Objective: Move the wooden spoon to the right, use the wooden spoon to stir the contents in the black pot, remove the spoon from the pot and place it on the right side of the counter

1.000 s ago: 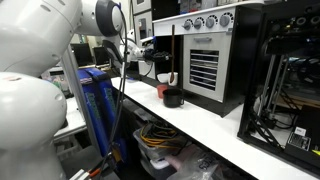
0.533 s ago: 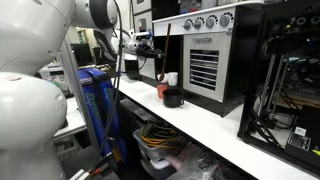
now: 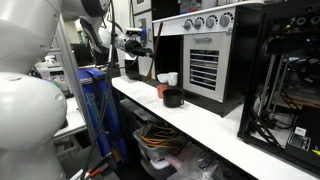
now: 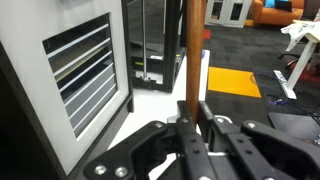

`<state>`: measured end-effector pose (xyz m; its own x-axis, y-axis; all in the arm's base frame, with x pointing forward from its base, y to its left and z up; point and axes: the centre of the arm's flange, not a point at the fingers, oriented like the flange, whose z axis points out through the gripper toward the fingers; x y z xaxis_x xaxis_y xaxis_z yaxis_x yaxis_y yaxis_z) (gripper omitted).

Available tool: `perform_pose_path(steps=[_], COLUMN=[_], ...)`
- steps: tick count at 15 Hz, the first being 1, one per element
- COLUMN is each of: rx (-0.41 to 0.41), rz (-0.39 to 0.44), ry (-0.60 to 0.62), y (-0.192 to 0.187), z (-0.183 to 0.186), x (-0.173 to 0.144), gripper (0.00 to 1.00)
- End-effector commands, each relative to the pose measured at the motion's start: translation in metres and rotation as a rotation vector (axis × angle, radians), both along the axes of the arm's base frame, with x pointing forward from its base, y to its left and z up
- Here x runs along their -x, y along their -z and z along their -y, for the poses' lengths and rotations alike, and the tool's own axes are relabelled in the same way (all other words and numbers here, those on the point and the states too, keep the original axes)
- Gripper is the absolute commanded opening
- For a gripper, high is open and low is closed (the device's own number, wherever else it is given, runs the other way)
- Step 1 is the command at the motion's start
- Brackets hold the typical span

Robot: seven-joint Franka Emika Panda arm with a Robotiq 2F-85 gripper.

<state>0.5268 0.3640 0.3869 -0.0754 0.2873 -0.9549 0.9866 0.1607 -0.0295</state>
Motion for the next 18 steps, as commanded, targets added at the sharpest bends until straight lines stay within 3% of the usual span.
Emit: perform_pose_path(steps=[1, 5, 9, 15, 18], rx=[-0.03, -0.09, -0.166, -0.416, -0.556], rz=[-0.034, -0.045, -0.005, 0.124, 0.145], ry=[0.038, 0.101, 0.191, 0.381, 0.423], y=[-0.005, 0.001, 0.01, 0.019, 0.018], z=[0.013, 0.02, 0.039, 0.105, 0.15], x=[0.038, 0.059, 0.066, 0.044, 0.03], gripper=[0.03, 0.03, 0.03, 0.03, 0.03])
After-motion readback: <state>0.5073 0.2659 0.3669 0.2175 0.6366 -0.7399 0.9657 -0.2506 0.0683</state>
